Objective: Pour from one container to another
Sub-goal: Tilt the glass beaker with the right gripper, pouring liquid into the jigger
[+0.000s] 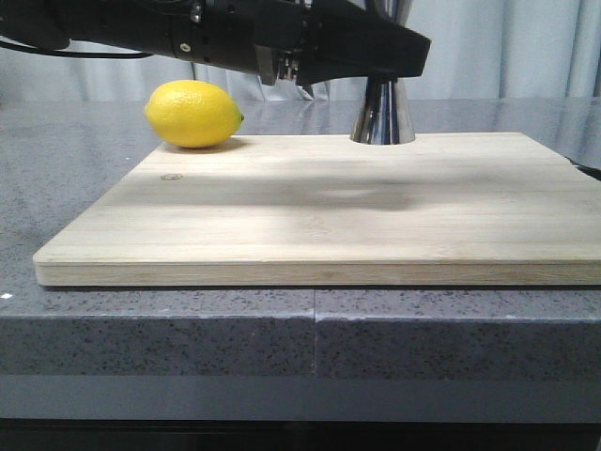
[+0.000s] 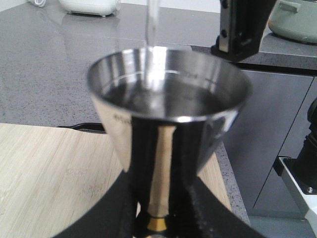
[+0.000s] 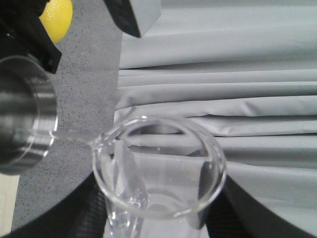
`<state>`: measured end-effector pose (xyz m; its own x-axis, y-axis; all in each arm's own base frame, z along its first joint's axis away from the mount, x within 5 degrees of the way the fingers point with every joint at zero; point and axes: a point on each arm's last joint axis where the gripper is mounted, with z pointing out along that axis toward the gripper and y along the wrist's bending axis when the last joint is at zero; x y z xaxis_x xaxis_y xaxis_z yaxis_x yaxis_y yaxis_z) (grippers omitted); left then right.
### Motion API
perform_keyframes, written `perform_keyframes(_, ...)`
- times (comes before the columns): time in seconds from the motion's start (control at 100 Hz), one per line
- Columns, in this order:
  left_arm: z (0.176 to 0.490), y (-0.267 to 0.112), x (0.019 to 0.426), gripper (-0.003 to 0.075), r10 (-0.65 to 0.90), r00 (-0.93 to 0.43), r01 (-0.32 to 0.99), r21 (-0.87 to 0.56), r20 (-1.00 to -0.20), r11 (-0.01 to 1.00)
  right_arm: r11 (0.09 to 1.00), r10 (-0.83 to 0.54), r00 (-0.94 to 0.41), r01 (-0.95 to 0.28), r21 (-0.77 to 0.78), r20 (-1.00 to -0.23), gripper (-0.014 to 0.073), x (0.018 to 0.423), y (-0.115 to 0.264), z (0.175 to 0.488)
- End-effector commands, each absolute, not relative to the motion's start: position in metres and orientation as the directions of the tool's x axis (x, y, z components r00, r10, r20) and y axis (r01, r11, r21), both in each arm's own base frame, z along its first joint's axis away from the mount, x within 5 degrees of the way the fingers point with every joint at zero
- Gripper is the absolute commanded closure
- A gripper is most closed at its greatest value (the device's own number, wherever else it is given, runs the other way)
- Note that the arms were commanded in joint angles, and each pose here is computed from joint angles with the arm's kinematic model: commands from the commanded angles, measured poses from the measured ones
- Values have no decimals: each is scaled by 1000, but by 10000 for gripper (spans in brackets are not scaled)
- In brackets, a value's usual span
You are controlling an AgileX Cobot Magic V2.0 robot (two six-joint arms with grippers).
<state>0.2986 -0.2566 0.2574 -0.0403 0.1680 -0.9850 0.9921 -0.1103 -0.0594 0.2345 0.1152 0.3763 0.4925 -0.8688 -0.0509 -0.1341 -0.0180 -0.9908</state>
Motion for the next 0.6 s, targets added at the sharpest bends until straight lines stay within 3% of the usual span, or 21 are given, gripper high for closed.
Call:
perform_keyframes(0.0,299,-256,285,741,19,-7,982,-10,-1000,-190,-3,-870,491,-80,-997,-37,396,231,113,394)
perform_keyframes(0.28,299,-256,285,741,19,-7,982,-10,-1000,-190,3,-871,490,-83,-997,-44,396,231,113,394)
perform_keyframes(0.59,299,-256,285,741,19,-7,982,-10,-1000,-190,122,-863,473,-149,-981,-179,396,231,113,394)
